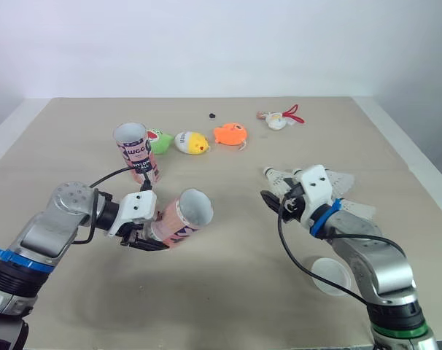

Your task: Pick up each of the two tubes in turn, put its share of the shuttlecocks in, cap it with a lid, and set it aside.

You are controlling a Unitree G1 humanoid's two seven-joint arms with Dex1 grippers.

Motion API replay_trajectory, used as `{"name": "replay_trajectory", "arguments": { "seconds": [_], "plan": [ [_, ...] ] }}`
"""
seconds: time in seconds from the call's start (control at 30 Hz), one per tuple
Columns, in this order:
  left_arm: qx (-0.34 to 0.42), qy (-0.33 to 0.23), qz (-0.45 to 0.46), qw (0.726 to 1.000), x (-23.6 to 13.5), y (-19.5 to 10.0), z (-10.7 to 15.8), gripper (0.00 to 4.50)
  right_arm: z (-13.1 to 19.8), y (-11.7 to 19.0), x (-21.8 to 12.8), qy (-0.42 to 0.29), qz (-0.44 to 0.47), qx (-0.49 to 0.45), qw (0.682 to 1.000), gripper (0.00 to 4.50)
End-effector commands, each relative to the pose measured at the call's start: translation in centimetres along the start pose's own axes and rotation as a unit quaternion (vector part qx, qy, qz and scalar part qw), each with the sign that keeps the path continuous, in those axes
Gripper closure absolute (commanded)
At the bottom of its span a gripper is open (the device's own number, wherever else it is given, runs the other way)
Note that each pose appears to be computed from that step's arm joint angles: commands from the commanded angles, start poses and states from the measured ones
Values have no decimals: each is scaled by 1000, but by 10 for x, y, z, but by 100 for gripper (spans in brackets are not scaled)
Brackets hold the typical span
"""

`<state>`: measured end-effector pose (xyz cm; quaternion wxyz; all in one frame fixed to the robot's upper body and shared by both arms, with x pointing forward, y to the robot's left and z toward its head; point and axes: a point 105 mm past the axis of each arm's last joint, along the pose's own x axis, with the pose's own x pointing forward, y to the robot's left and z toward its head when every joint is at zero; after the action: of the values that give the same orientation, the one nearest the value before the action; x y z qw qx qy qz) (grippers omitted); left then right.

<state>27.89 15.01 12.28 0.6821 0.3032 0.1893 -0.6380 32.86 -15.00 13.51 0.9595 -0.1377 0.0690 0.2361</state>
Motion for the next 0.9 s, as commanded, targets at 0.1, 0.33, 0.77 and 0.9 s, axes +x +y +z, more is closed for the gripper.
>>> {"name": "replay_trajectory", "arguments": {
  "seconds": [0.1, 0.33, 0.77, 0.9],
  "plan": [
    [-27, 13, -40, 999, 19, -15, -13, 172, -2, -8, 11, -5, -14, -16, 1000, 78],
    [-34, 14, -34, 999, 17, -15, -15, 172, -6, -17, 29, -5, -21, -19, 1000, 78],
    [-38, 27, -37, 998, 11, -20, -21, 172, 3, -15, 54, -39, -5, -43, 998, 443],
    [-35, 25, -39, 998, 11, -21, -20, 172, 8, -11, 56, -50, -3, -24, 998, 443]
  ]
}}
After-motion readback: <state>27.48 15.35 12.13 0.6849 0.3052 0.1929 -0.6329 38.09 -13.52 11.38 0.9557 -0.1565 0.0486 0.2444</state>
